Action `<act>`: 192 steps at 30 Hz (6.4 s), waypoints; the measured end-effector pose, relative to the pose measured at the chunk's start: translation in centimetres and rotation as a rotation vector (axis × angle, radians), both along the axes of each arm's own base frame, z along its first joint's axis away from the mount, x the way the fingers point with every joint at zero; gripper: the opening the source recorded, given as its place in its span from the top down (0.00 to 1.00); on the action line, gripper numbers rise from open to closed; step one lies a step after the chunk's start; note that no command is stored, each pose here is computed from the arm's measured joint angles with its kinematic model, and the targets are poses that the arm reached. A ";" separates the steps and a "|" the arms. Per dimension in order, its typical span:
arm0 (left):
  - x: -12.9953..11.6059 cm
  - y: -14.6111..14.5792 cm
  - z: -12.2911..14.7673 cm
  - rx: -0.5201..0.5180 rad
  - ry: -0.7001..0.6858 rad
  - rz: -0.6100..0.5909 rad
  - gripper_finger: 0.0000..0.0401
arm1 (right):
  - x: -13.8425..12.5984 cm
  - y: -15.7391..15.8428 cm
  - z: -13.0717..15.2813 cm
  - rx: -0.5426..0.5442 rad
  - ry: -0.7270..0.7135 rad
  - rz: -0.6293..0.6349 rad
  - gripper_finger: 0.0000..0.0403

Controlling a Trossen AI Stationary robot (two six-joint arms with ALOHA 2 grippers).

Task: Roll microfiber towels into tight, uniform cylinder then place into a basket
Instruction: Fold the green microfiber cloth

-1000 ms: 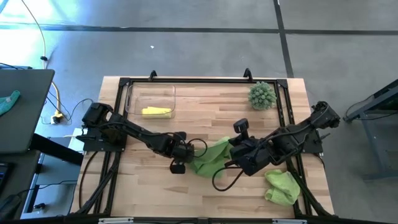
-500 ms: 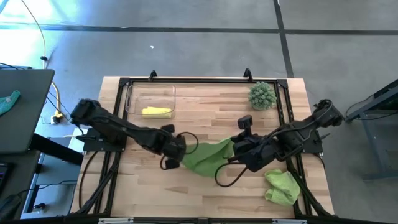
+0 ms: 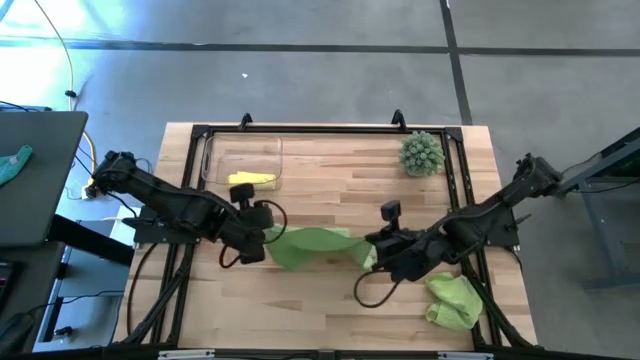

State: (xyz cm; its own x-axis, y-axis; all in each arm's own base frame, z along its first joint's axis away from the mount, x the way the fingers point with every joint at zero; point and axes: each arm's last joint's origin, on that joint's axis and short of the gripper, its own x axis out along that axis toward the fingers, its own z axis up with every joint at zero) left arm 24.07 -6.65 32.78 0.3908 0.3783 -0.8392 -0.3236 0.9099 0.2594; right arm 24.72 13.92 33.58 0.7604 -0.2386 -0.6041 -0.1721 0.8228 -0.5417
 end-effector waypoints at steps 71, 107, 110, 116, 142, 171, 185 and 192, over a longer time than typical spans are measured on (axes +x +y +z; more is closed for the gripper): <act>5.0 -5.0 -12.7 -0.291 0.158 -0.158 1.00 | -1.9 -0.8 -18.3 0.827 0.141 -0.100 1.00; 6.2 4.9 -15.0 -0.002 0.264 -0.162 1.00 | -1.1 -7.2 -19.1 0.611 0.150 -0.397 1.00; 6.7 4.8 -15.9 -0.016 0.282 -0.220 1.00 | -1.2 -7.2 -19.1 0.606 0.163 -0.400 1.00; 7.1 4.8 -18.3 0.006 0.382 -0.227 1.00 | -1.5 -7.3 -19.2 0.586 0.213 -0.413 1.00; 7.6 5.1 -17.8 0.166 0.412 -0.133 1.00 | -1.3 -8.4 -18.9 0.556 0.240 -0.462 1.00; 7.6 5.3 -17.9 0.174 0.418 -0.125 1.00 | -1.7 -8.6 -19.0 0.479 0.261 -0.473 0.83; 7.6 5.3 -17.9 0.165 0.408 -0.094 0.85 | 0.0 -6.7 -16.1 0.599 0.237 -0.407 0.63; 7.4 5.1 -17.0 0.222 0.440 -0.070 0.71 | -0.8 -6.5 -18.0 0.697 0.195 -0.476 0.64</act>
